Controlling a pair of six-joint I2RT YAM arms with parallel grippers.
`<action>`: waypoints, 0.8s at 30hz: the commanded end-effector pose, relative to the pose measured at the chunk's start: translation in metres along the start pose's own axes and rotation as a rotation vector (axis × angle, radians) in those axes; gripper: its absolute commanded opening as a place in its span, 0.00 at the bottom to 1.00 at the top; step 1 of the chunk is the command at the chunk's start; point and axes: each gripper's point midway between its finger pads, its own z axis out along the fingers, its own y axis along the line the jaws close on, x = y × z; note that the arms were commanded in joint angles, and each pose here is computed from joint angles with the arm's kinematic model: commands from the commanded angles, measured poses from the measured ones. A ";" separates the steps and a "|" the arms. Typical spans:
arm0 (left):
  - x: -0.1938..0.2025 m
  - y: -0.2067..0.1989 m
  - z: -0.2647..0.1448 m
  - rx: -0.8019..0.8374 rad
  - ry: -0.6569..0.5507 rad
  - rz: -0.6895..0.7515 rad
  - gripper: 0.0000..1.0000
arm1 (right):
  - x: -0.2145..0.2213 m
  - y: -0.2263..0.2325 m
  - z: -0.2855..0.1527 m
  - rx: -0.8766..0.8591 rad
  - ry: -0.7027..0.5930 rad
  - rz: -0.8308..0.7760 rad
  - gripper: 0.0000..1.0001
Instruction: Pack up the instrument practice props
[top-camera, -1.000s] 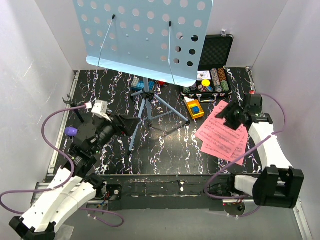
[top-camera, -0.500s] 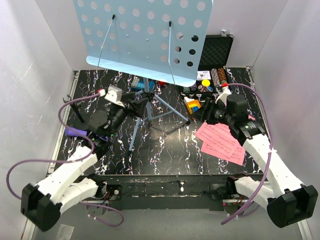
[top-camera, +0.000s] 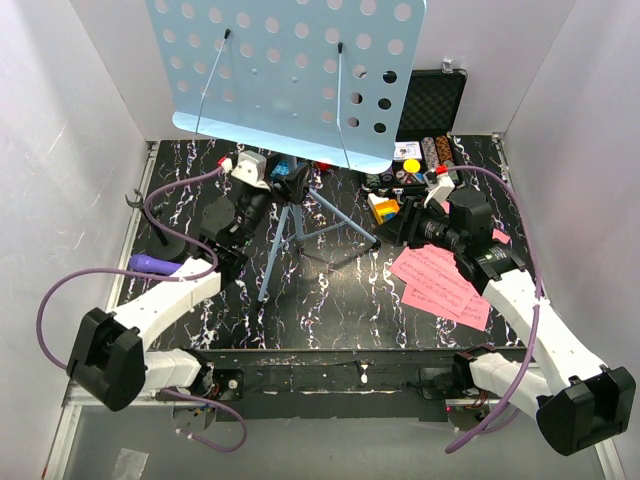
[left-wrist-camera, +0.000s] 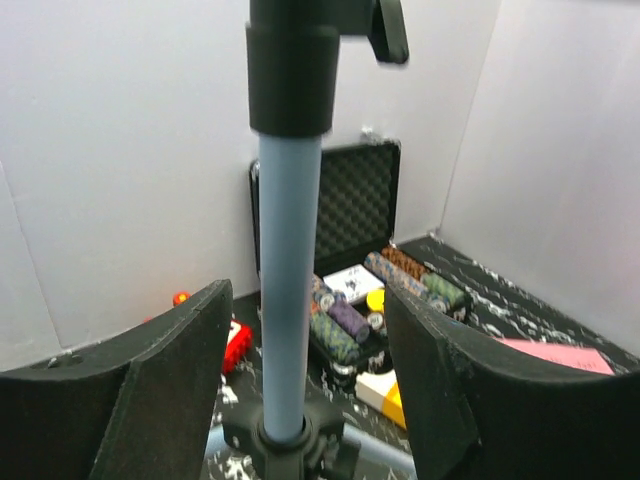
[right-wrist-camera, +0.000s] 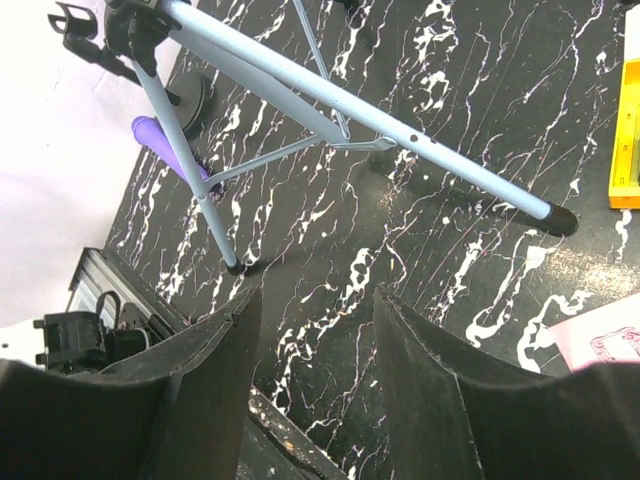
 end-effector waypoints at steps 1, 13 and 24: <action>-0.033 0.009 0.021 -0.041 -0.114 -0.007 0.60 | -0.010 0.016 -0.002 -0.071 -0.052 -0.060 0.56; -0.036 0.004 0.048 -0.006 -0.136 -0.001 0.39 | -0.005 0.020 -0.004 -0.079 -0.051 -0.066 0.56; -0.035 -0.004 0.041 0.042 -0.111 0.021 0.00 | -0.006 0.062 0.016 -0.196 0.012 -0.074 0.67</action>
